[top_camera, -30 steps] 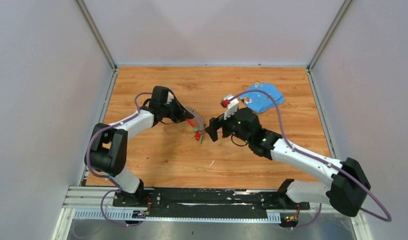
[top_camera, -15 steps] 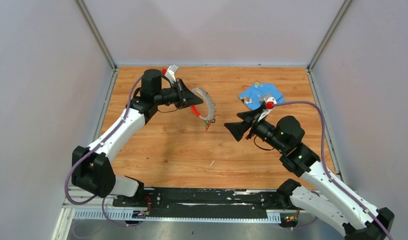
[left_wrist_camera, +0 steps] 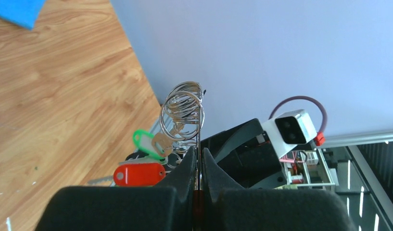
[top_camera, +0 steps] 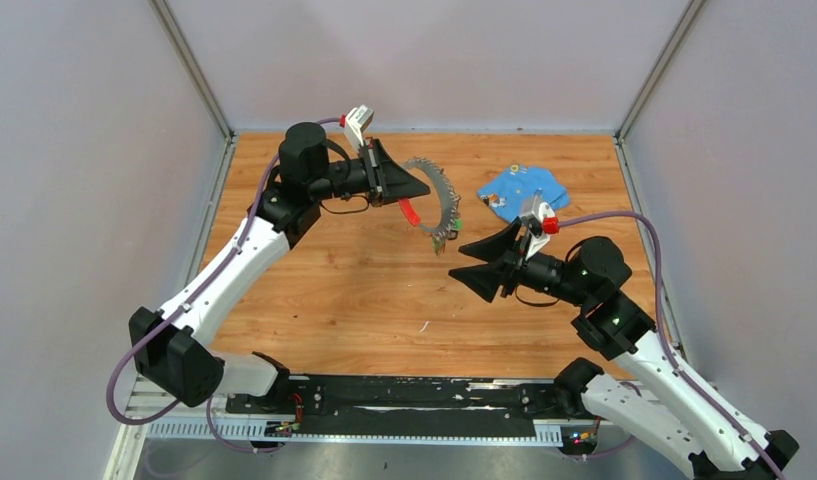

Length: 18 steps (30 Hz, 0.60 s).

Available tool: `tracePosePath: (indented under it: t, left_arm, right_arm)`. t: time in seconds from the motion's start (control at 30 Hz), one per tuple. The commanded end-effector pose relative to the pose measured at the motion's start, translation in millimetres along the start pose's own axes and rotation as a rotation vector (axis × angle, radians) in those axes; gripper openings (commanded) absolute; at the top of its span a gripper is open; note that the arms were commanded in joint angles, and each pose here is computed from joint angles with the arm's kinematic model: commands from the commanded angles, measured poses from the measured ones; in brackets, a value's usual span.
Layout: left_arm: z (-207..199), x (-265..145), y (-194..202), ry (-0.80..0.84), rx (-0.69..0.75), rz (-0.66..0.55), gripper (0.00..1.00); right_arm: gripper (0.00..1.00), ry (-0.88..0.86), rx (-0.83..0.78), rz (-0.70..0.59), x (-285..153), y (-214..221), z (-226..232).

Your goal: Remove the keys from the keyring

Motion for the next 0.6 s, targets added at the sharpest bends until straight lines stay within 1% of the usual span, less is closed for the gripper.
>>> tracePosePath:
  t: [0.0, 0.13, 0.33, 0.57]
  left_arm:
    - [-42.5, -10.4, 4.9, 0.092, 0.039, 0.000, 0.00]
    - [-56.6, -12.8, 7.7, 0.117, 0.062, -0.005, 0.00]
    - [-80.5, -14.0, 12.4, 0.161, 0.111, -0.002, 0.00]
    - [-101.4, -10.6, 17.8, 0.190, 0.162, 0.016, 0.00]
  right_arm:
    - [0.58, -0.159, -0.092, -0.039, -4.6, -8.7, 13.3]
    - [0.62, -0.172, -0.172, -0.066, -7.4, -12.7, 15.0]
    - [0.64, -0.205, -0.306, -0.195, -16.3, -18.0, 23.8]
    - [0.63, -0.248, -0.377, -0.206, -16.5, -29.7, 37.2]
Point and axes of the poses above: each gripper's point midway between its finger pads, its own x axis out along the fingers, its own z axis along the line the jaws close on, y = z × x, the point moved 9 cm from there along -x, back along the fingers, and after that the axes turned 2 degrees about -x, right-handed, at the moved point
